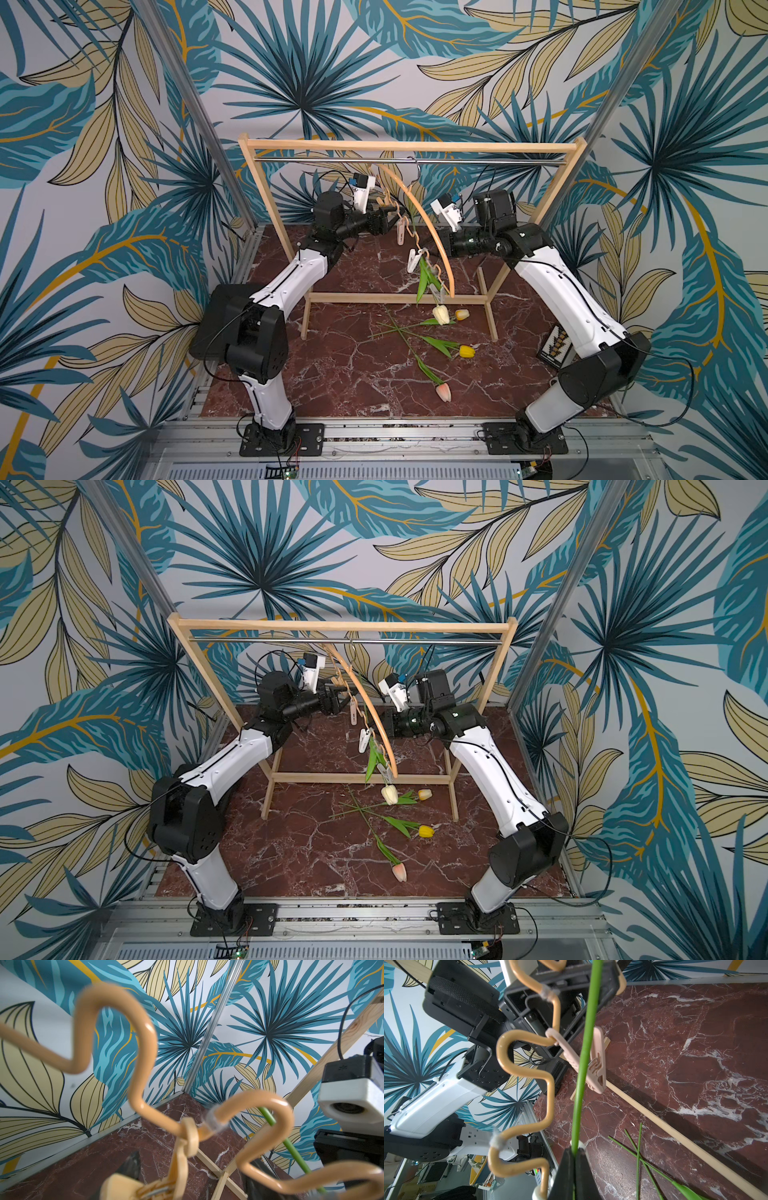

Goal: Dry the flowers on a clothes hanger
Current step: Open the clamp at the hanger.

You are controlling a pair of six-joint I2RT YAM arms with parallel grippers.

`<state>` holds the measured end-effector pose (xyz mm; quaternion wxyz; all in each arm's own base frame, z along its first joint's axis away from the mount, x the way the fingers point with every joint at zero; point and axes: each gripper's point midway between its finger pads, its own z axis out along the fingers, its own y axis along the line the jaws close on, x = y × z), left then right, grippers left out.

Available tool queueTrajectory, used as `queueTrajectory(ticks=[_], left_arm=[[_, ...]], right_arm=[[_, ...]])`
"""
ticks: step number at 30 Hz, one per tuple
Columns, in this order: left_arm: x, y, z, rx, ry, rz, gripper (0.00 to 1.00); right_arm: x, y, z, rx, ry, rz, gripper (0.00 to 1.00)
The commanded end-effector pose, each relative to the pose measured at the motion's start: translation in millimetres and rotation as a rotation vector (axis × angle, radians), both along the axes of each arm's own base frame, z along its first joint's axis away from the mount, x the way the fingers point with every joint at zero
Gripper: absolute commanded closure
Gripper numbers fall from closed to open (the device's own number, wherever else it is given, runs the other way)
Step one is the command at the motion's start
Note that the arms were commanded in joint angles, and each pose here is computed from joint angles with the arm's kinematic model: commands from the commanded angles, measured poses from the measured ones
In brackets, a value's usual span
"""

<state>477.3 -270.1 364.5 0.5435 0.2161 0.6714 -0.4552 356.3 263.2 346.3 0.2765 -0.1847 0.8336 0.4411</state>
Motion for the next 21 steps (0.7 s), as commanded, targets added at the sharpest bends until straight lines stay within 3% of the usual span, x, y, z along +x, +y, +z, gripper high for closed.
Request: queueTrajectory(ticks=[1, 16, 21], left_arm=[[-8.2, 4.5, 0.9, 0.017, -0.012, -0.001, 0.21], [-7.3, 27.2, 0.4, 0.041, -0.021, 0.063, 0.18], [-8.6, 22.9, 12.6, 0.023, -0.044, 0.032, 0.24]], right_arm=[[-4.8, 5.3, 2.9, 0.006, -0.005, 0.041, 1.00], [-11.5, 11.5, -0.3, -0.006, 0.006, 0.080, 1.00], [-12.4, 12.4, 1.0, -0.008, 0.004, 0.086, 1.00]])
